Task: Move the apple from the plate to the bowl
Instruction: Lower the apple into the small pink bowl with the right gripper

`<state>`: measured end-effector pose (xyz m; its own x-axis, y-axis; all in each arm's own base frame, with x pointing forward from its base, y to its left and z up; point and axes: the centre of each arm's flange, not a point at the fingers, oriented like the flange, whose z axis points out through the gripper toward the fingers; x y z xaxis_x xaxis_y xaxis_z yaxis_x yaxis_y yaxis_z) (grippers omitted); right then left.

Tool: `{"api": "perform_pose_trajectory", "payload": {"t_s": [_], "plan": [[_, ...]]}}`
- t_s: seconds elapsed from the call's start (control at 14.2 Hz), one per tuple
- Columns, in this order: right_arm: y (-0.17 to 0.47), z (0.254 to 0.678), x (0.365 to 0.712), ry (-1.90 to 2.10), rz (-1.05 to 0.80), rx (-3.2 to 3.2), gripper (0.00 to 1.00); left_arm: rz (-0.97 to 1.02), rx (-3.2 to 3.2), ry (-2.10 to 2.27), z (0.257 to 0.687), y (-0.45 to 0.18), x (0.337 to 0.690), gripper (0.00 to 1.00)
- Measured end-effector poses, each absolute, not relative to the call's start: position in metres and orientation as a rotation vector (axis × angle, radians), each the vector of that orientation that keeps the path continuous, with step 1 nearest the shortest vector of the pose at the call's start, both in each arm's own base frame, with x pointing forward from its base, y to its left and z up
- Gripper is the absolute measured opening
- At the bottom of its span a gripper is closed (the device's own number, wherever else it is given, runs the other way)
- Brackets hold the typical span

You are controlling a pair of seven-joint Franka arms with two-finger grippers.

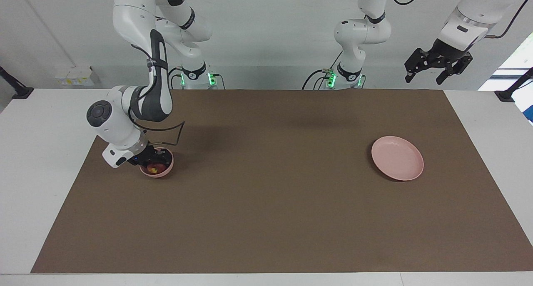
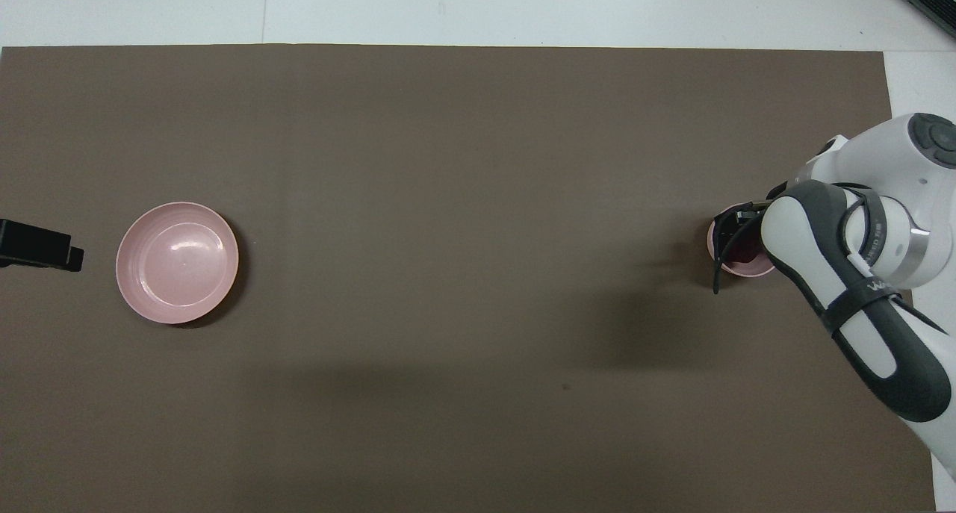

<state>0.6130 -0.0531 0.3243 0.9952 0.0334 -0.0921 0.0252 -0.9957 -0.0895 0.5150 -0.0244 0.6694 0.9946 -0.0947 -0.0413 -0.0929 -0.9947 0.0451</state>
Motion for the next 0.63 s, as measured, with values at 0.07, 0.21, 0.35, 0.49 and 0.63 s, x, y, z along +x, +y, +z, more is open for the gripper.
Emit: {"api": "perform_pose_trajectory", "payload": {"t_s": [0.07,0.21,0.35,0.49,0.63], "plan": [[-0.053,0.324,0.613,-0.044,0.142,-3.05,0.99,-0.067,3.094,-0.145,0.67,-0.024,0.516,1.0],[-0.054,0.326,0.614,-0.043,0.137,-3.05,1.0,-0.071,3.094,-0.146,0.67,-0.024,0.518,1.0],[-0.054,0.331,0.616,-0.045,0.122,-3.052,1.0,-0.073,3.095,-0.147,0.67,-0.025,0.519,1.0],[-0.052,0.345,0.619,-0.051,0.084,-3.054,1.0,-0.066,3.095,-0.147,0.672,-0.025,0.52,1.0],[-0.05,0.373,0.618,-0.058,0.03,-3.054,1.0,-0.063,3.096,-0.145,0.673,-0.024,0.519,1.0]]}}
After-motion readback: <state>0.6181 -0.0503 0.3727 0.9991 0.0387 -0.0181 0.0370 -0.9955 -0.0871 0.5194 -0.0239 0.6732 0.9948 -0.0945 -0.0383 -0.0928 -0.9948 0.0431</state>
